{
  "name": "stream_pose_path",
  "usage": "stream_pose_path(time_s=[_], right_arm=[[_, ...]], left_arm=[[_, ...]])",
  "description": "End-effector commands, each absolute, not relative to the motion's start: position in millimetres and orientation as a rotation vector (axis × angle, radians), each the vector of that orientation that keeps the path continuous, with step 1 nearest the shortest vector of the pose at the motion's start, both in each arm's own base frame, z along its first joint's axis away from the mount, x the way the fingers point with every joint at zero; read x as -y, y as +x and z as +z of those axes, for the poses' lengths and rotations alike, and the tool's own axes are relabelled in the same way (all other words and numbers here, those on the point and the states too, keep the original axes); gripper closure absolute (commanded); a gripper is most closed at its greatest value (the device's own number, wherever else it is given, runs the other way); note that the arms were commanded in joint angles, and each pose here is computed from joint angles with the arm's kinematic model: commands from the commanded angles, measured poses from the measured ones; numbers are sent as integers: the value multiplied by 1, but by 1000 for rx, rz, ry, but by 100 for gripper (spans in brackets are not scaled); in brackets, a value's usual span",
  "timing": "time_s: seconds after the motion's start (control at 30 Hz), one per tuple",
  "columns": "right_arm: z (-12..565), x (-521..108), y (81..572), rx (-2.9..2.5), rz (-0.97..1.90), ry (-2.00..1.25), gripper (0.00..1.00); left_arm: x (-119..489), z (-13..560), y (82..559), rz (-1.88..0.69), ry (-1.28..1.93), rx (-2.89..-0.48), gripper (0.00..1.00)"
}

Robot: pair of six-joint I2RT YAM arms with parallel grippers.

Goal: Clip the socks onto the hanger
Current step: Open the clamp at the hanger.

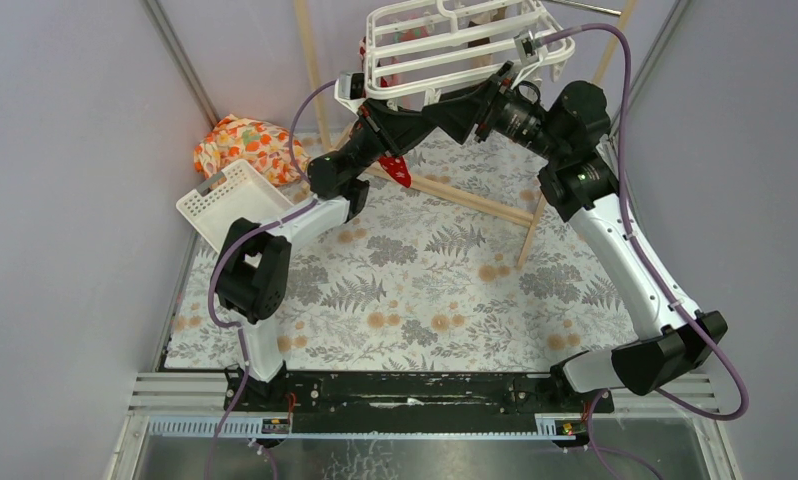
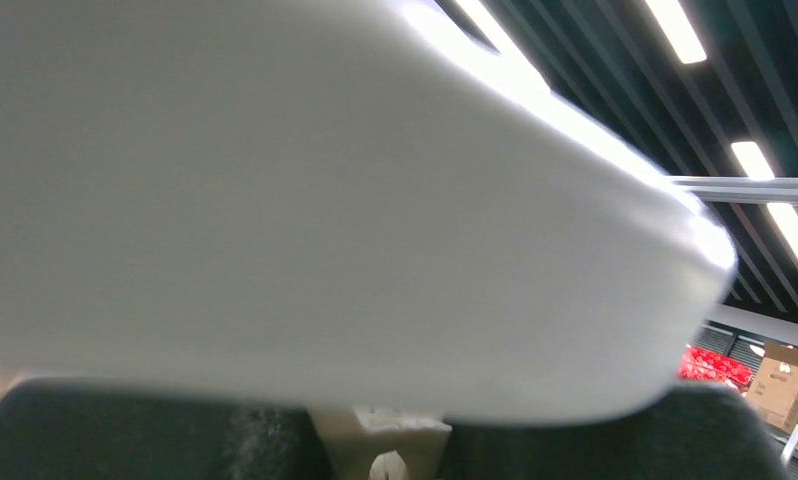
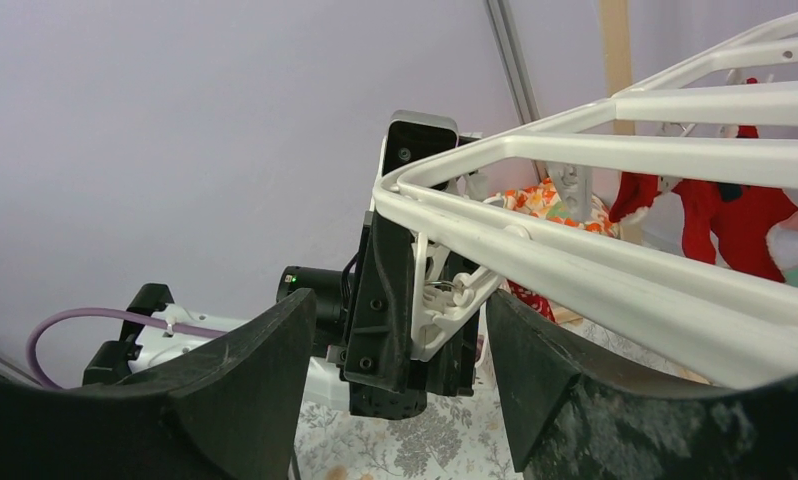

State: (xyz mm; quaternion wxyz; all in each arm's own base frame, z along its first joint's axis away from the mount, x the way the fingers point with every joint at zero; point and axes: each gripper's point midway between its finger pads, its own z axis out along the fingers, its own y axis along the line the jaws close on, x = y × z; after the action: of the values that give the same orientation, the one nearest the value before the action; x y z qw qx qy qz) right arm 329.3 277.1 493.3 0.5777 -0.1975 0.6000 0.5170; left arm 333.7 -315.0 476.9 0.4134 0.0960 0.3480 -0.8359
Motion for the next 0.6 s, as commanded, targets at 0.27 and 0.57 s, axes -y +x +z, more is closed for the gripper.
stream_pose_path(time_s=[0.27,0.57], right_arm=[[505,-282,337,-1312,1218,-429,43],[508,-279,339,-1286,1209,-397,33]], left_arm=[[324,480,312,-2157,322,-843,100],[326,477,313,-2159,317,-851,100]])
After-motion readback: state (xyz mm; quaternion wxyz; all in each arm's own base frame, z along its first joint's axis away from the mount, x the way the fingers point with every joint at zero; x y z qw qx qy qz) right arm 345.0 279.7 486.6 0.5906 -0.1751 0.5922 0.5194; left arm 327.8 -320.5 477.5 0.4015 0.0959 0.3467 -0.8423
